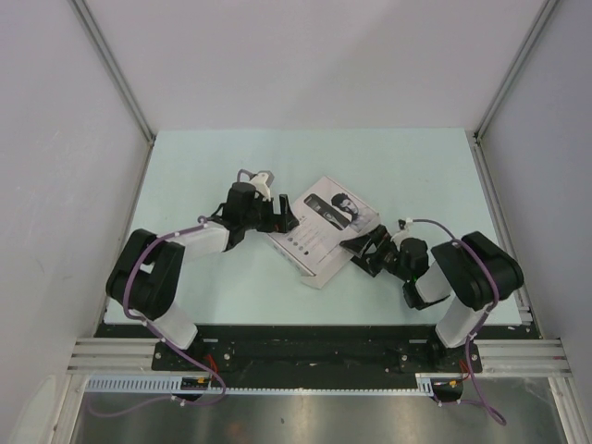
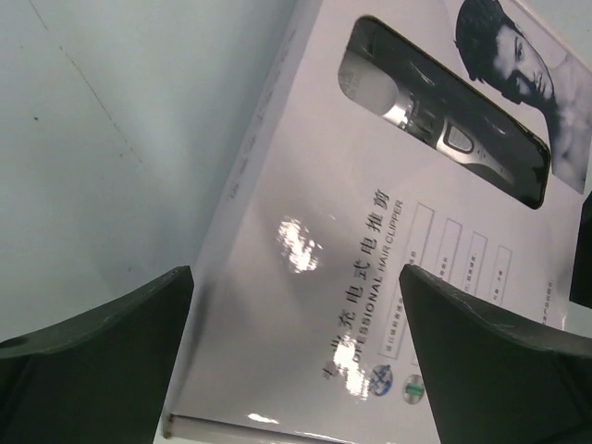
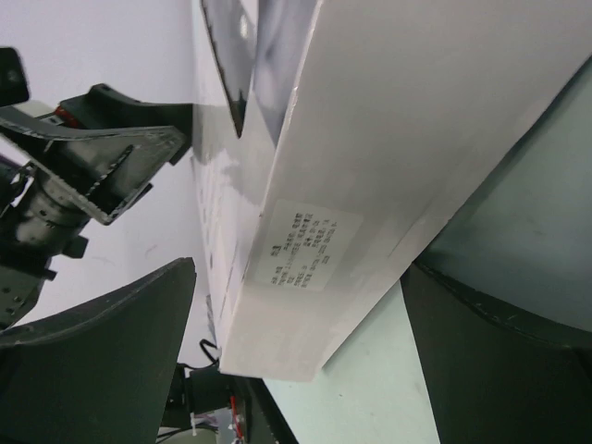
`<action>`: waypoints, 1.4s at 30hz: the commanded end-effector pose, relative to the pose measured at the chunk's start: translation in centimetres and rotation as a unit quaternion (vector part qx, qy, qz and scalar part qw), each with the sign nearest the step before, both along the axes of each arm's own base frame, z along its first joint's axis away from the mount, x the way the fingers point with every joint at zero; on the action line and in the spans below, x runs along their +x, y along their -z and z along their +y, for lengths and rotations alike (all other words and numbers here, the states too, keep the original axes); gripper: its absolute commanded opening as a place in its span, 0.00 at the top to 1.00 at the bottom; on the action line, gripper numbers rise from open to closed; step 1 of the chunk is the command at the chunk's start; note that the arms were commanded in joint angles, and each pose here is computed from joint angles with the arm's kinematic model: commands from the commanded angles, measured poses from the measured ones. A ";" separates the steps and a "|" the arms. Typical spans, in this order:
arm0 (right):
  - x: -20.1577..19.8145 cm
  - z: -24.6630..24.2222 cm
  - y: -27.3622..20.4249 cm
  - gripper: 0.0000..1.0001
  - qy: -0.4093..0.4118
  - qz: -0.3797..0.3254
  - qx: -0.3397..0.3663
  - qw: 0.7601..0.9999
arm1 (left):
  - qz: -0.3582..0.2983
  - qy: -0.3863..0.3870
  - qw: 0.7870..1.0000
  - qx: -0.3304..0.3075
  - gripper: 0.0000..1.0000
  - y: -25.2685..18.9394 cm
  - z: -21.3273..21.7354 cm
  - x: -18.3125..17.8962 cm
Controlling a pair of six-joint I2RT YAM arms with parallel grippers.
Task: Sort the hair-cutting tools
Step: Close the storage box at the center of the board.
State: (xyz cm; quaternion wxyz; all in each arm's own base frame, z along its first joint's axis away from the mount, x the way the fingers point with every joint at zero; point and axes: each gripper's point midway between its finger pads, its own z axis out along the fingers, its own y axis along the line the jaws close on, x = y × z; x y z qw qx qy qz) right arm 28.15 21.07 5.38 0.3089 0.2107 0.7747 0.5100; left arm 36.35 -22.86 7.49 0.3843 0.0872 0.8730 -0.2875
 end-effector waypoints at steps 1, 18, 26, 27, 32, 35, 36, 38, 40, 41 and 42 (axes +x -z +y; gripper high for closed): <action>-1.2 0.5 3.1 0.00 0.025 0.046 -0.003 0.999 | -0.045 0.020 0.999 0.004 0.00 -2.6 -0.1 0.0; 1.3 0.0 2.9 0.03 0.095 0.057 -0.056 0.992 | -0.024 0.037 0.999 0.017 0.02 -1.6 -0.5 0.2; 1.3 0.2 2.8 0.13 0.091 0.053 -0.056 0.993 | -0.010 0.037 0.999 0.010 0.05 -1.9 -0.7 0.1; 1.1 -0.1 3.4 0.14 0.094 0.066 -0.068 0.991 | -0.009 0.036 0.999 0.010 0.05 -1.9 -0.7 0.2; 1.2 -0.5 2.4 0.21 0.092 0.067 -0.100 0.988 | -0.001 0.023 1.000 0.021 0.05 -1.5 -0.3 0.4; 0.9 -1.2 2.3 0.22 0.093 0.076 -0.143 0.983 | 0.002 0.019 1.000 0.025 0.05 -1.3 -0.1 0.4; 1.0 -1.2 2.0 0.22 0.092 0.072 -0.148 0.982 | 0.003 0.020 0.999 0.025 0.04 -1.2 -0.2 0.3; 1.0 -1.4 1.4 0.23 0.093 0.064 -0.154 0.982 | 0.005 0.021 0.999 0.024 0.04 -1.1 -0.2 0.4; 1.1 -1.5 1.0 0.26 0.093 0.055 -0.154 0.982 | 0.009 0.023 0.999 0.023 0.04 -0.8 -0.3 0.3; 1.3 -1.3 0.3 0.27 0.094 0.045 -0.146 0.984 | 0.010 0.024 0.999 0.022 0.04 -0.9 -0.4 0.3; 1.5 -1.2 -0.1 0.29 0.094 0.038 -0.144 0.984 | 0.012 0.025 0.999 0.021 0.04 -0.8 -0.4 0.3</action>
